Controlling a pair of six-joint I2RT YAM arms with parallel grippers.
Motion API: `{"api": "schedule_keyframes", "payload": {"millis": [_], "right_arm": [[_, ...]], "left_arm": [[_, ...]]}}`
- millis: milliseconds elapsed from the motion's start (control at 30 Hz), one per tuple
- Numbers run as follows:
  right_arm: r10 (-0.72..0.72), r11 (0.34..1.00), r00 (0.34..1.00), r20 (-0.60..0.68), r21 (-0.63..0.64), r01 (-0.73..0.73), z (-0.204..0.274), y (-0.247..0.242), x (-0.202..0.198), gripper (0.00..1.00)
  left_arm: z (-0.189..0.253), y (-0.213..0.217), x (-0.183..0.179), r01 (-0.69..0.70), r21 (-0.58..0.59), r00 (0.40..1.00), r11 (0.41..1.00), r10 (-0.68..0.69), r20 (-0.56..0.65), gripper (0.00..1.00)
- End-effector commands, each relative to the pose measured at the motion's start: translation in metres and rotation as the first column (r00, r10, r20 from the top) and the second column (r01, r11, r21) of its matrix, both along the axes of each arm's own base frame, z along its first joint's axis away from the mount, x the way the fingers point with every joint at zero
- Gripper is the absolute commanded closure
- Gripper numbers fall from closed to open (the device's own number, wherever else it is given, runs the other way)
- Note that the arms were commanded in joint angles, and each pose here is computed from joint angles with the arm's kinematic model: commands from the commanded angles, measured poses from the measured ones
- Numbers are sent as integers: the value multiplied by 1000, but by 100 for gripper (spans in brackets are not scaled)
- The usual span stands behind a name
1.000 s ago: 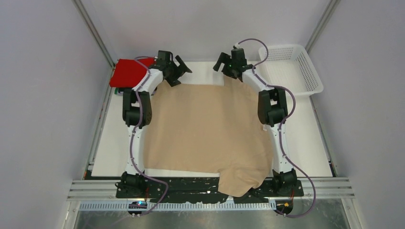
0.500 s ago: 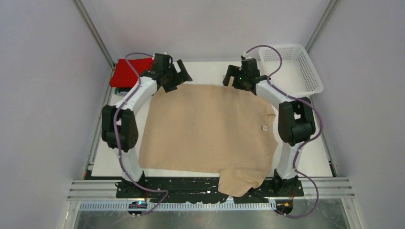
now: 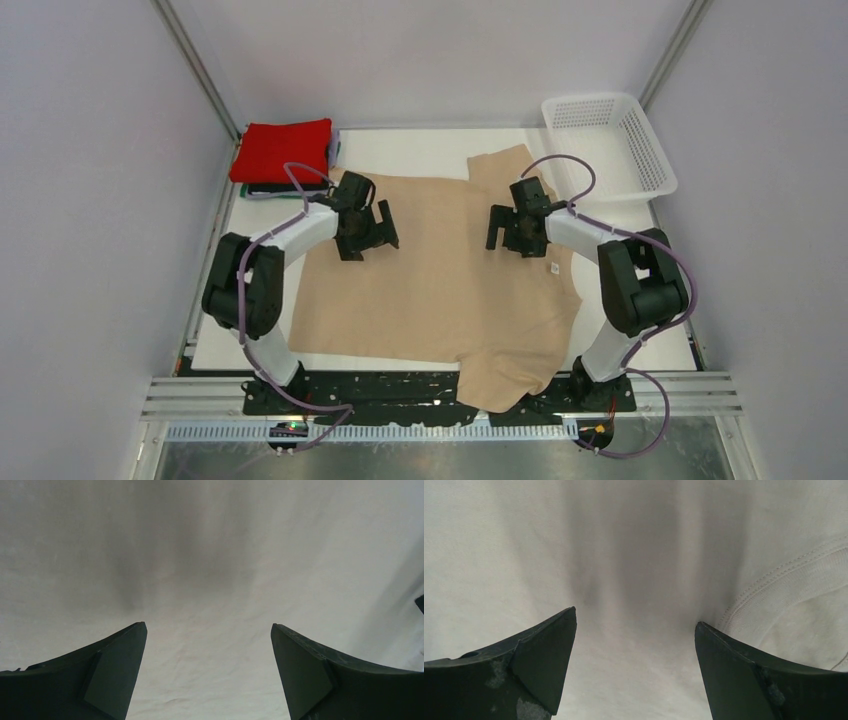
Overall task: Fold and stack the t-shirts
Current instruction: Flatten out the tshirt
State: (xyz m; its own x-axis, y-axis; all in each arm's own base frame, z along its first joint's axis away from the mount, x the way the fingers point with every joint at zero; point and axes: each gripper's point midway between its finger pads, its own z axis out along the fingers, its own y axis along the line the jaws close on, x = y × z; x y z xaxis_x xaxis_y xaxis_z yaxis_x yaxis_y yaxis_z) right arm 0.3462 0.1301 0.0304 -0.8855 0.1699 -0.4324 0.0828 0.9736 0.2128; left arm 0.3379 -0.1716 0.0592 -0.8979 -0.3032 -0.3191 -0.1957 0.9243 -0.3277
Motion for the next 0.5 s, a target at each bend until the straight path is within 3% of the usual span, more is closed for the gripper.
{"api": "schedule_keyframes", "payload": {"millis": [0, 233, 467], "right_arm": [[-21, 998, 1000, 24, -50, 22, 3, -7, 10, 5], [-68, 995, 997, 37, -77, 71, -2, -9, 33, 5], [-95, 992, 995, 38, -80, 98, -7, -13, 63, 5]], "left_arm": [[-6, -2, 18, 0, 31, 1000, 1000, 0, -2, 0], [-30, 6, 40, -64, 34, 996, 997, 66, -62, 0], [-40, 4, 67, -122, -78, 986, 989, 112, -122, 0]]}}
